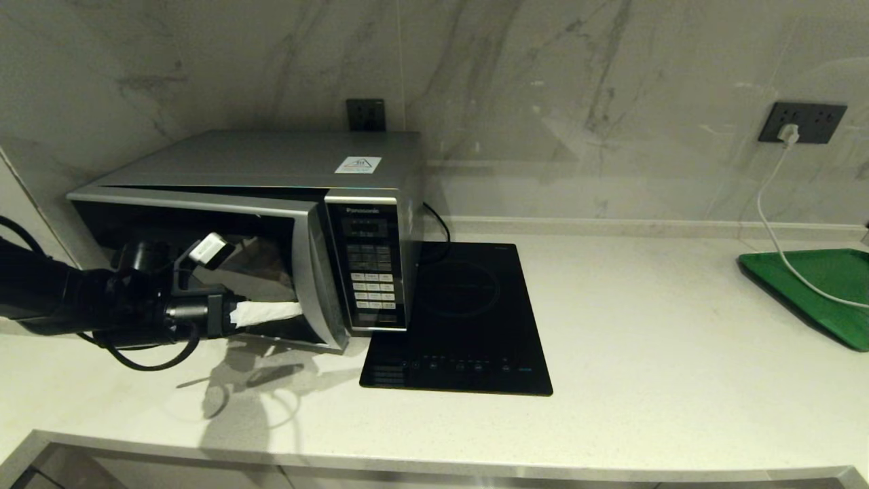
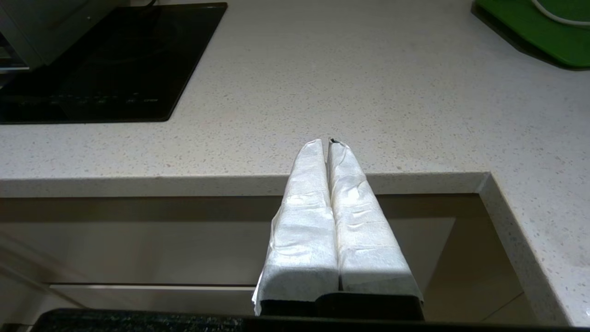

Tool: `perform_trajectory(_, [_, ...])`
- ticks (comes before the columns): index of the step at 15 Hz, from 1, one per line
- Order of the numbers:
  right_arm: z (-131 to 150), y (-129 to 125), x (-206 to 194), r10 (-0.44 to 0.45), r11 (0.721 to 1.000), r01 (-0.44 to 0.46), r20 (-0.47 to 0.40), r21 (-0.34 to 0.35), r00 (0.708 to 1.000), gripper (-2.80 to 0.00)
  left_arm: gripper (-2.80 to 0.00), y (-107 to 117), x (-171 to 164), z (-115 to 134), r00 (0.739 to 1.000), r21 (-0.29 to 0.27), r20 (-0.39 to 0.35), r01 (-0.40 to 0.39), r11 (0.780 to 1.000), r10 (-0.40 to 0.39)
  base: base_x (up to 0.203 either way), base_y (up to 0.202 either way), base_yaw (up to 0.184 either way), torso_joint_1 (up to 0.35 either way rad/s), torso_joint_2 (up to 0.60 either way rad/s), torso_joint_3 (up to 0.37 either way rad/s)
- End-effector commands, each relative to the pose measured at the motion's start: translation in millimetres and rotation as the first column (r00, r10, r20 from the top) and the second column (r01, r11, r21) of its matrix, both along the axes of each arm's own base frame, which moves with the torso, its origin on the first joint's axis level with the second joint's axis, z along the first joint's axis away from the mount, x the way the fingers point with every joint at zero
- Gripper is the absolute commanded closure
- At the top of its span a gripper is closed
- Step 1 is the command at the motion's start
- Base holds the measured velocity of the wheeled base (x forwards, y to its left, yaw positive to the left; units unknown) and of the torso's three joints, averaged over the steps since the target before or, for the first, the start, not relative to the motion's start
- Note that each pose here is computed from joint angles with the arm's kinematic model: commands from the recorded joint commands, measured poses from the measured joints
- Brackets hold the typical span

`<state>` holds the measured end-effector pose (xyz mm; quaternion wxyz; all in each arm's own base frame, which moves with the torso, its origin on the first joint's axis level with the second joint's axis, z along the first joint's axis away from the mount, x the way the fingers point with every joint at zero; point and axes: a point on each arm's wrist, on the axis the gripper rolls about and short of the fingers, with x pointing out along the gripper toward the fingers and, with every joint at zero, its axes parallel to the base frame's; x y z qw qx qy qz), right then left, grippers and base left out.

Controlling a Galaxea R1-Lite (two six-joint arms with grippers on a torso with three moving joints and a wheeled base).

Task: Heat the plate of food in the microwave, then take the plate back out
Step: Open the microwave oven

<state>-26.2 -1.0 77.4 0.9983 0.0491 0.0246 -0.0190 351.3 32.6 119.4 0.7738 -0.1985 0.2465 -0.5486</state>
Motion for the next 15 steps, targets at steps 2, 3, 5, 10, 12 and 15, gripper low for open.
perform_trajectory(2, [0,0,0,0.0,1.0,0.0,-0.001,0.0,1.0,0.0,-2.8,24,-17,7,0.995,0.043,0.024,-0.101,0.994,0.1,0.0,0.0,0.0,0.0,0.0,0.0])
perform_trajectory(3, [0,0,0,0.0,1.0,0.0,-0.001,0.0,1.0,0.0,-2.8,31,-27,14,0.991,0.053,0.04,-0.133,0.99,0.131,0.0,0.0,0.0,0.0,0.0,0.0])
perform_trajectory(5, [0,0,0,0.0,1.0,0.0,-0.002,0.0,1.0,0.0,-2.8,38,-50,30,0.978,0.092,0.067,-0.205,0.974,0.2,0.0,0.0,0.0,0.0,0.0,0.0])
perform_trajectory(10, [0,0,0,0.0,1.0,0.0,-0.001,0.0,1.0,0.0,0.0,24,-132,71,0.884,0.331,0.204,-0.466,0.821,0.42,0.0,0.0,0.0,0.0,0.0,0.0])
perform_trajectory(12, [0,0,0,0.0,1.0,0.0,-0.001,0.0,1.0,0.0,0.0,18,-158,91,0.8,0.432,0.3,-0.599,0.674,0.519,0.0,0.0,0.0,0.0,0.0,0.0])
perform_trajectory(15, [0,0,0,0.0,1.0,0.0,-0.001,0.0,1.0,0.0,0.0,12,-161,148,0.696,0.454,0.443,-0.718,0.528,0.565,0.0,0.0,0.0,0.0,0.0,0.0])
